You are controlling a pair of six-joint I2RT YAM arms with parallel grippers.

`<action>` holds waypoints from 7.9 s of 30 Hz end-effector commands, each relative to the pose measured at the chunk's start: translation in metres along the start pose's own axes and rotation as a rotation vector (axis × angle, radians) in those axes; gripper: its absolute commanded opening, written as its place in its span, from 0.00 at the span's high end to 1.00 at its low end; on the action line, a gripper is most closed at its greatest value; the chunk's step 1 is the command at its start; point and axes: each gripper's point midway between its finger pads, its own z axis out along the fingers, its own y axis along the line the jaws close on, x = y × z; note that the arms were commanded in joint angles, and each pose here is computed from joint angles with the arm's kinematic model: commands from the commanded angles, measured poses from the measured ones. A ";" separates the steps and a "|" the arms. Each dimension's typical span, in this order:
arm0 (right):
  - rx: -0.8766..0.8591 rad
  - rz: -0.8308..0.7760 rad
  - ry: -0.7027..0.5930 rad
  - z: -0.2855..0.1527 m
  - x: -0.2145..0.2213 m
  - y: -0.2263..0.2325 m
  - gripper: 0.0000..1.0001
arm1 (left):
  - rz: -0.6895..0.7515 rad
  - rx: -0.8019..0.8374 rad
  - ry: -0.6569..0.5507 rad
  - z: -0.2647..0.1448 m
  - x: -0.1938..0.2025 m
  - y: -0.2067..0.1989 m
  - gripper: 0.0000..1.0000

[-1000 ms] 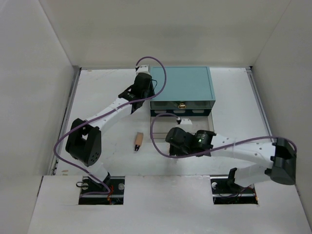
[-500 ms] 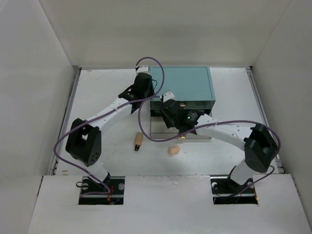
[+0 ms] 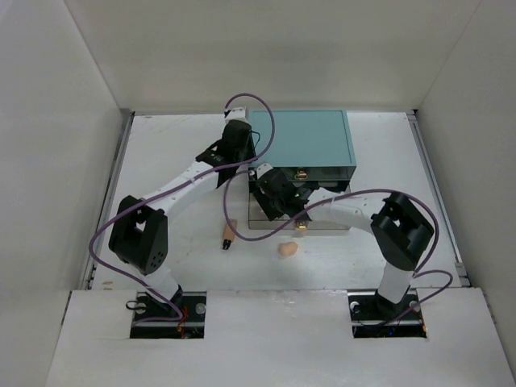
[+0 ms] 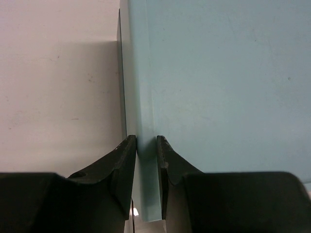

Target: Organize the makeup

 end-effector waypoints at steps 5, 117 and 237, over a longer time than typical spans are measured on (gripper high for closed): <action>-0.026 0.045 -0.015 -0.008 -0.011 0.002 0.36 | 0.079 -0.016 0.237 0.003 0.073 0.006 0.84; 0.112 0.357 -0.053 0.016 -0.001 0.171 0.05 | 0.119 -0.015 0.268 -0.009 0.077 0.000 0.85; 0.405 0.537 -0.552 -0.014 -0.032 -0.110 0.65 | 0.142 -0.045 0.271 0.001 0.079 -0.001 0.87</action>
